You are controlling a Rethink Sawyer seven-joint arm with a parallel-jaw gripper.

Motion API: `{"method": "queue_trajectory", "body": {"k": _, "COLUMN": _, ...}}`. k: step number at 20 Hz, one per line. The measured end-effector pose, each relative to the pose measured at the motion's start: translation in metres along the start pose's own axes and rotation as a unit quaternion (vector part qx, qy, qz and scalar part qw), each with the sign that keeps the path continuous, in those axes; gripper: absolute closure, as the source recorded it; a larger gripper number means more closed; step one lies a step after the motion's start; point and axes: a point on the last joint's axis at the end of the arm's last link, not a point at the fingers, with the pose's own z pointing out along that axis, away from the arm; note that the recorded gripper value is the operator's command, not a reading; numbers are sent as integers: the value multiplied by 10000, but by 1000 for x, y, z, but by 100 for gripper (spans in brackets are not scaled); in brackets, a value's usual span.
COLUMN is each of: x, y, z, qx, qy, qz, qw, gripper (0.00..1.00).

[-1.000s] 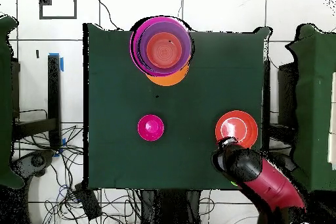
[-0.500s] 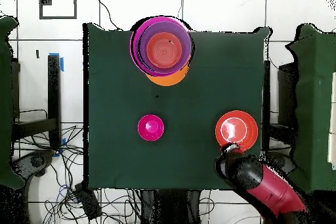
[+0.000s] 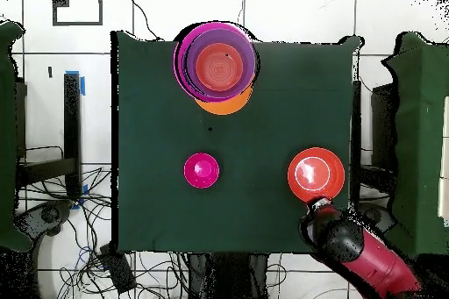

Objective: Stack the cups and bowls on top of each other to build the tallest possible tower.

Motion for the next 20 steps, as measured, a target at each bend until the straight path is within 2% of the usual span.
{"method": "queue_trajectory", "body": {"k": 3, "x": -2, "y": -9, "z": 7, "qx": 16, "qy": 17, "qz": 30, "qw": 10000, "gripper": 0}}
{"method": "queue_trajectory", "body": {"k": 7, "x": 3, "y": -19, "z": 22, "qx": 27, "qy": 144, "qz": 19, "qw": 9999, "gripper": 0}}
{"method": "queue_trajectory", "body": {"k": 20, "x": 20, "y": -8, "z": 34, "qx": -117, "qy": 346, "qz": -90, "qw": 9993, "gripper": 0}}
